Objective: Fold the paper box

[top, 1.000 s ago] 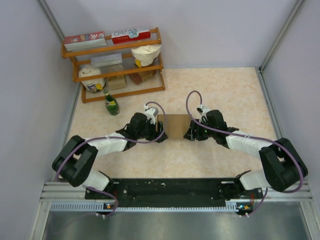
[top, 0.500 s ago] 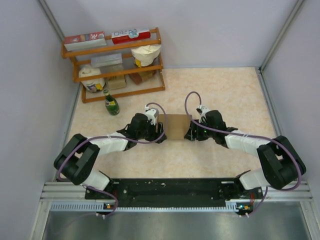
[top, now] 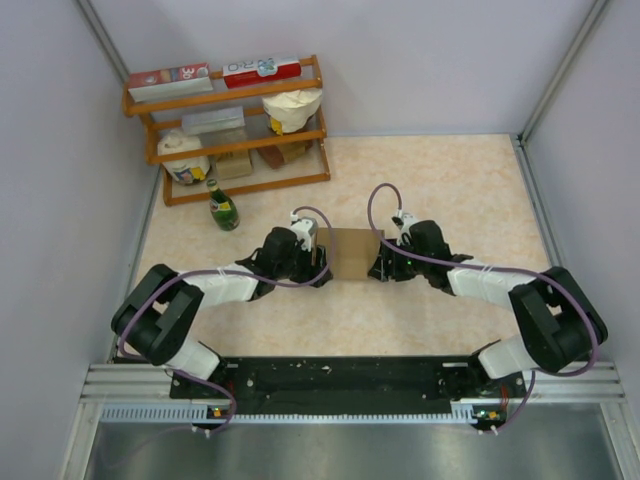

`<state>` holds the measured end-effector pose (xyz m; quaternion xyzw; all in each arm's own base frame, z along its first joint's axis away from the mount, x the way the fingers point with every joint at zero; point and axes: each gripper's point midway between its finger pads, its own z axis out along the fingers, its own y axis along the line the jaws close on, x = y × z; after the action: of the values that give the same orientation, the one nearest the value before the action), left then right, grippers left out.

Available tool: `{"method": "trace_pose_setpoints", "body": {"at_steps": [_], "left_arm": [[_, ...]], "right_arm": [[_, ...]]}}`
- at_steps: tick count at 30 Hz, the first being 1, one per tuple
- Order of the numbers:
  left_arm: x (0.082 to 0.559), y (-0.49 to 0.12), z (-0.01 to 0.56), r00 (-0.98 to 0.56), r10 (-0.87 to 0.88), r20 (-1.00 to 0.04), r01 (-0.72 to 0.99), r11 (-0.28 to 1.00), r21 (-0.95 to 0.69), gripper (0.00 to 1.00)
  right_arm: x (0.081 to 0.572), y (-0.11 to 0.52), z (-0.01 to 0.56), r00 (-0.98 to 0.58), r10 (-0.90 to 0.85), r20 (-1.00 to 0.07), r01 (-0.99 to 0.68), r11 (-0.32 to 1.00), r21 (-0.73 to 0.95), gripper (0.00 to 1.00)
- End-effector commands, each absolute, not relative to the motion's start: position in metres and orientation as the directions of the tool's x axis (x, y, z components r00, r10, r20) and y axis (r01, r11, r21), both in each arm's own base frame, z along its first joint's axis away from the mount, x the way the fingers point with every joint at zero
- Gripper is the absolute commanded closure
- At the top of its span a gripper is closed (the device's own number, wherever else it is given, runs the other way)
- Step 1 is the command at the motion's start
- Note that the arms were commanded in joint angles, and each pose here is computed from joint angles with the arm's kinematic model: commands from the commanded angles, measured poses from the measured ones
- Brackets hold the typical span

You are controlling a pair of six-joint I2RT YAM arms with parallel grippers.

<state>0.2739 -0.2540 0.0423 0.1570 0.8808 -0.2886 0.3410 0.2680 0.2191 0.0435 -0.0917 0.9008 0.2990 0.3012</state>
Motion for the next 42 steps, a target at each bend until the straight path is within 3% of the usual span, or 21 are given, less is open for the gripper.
{"method": "trace_pose_setpoints", "body": {"at_steps": [1,17,33,37,42], "left_arm": [[0.290,-0.259,0.053,-0.673,0.074,-0.736,0.495,0.784,-0.374,0.29],[0.295,-0.257,0.049,-0.674,0.077,-0.735,0.485,0.796,-0.362,0.29],[0.298,-0.253,0.047,-0.674,0.073,-0.735,0.469,0.812,-0.349,0.28],[0.298,-0.253,0.047,-0.674,0.073,-0.735,0.469,0.812,-0.349,0.28],[0.301,-0.255,0.050,-0.669,0.067,-0.740,0.468,0.811,-0.351,0.28]], "right_arm": [[0.288,0.227,0.060,-0.752,0.026,-0.659,-0.385,0.795,0.470,0.44],[0.291,0.221,0.061,-0.746,0.016,-0.666,-0.371,0.820,0.436,0.44],[0.310,0.218,0.147,-0.584,0.038,-0.811,-0.455,0.812,0.366,0.45],[0.327,0.227,0.159,-0.571,0.028,-0.821,-0.471,0.807,0.355,0.55],[0.358,0.242,0.171,-0.532,0.067,-0.844,-0.471,0.805,0.361,0.76]]}}
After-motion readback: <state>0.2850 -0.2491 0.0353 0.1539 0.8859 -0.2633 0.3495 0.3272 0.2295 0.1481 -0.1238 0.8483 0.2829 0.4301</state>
